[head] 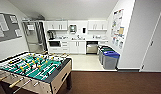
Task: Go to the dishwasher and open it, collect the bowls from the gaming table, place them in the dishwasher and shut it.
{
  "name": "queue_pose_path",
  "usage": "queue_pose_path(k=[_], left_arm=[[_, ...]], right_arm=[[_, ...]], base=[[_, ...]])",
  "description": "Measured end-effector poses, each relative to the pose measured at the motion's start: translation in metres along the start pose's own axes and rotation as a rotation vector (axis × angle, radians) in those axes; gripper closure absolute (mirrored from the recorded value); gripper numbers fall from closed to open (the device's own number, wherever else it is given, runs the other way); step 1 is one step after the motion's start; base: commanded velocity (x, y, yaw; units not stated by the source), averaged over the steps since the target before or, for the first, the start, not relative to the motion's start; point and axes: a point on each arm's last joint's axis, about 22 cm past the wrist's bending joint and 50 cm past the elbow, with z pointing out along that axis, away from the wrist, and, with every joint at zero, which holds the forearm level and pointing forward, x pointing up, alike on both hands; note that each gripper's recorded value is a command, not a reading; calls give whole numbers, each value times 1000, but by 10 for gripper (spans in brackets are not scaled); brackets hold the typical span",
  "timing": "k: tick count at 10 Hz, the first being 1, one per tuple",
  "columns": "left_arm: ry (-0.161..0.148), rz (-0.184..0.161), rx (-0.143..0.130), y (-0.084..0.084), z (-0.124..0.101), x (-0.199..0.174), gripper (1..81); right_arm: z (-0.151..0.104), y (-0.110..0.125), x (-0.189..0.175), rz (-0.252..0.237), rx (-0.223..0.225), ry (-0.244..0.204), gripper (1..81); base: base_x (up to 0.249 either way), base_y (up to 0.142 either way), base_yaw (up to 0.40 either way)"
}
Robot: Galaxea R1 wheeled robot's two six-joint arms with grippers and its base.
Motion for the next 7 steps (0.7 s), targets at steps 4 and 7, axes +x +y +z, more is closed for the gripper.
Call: queue_pose_path(k=[4,7], left_arm=[[0,0,-3,2,1,0,811],[2,0,-3,2,1,2,811]], right_arm=[[0,0,0,0,0,0,811],[0,0,1,0,0,2,811]], base=[[137,0,0],[124,0,0]])
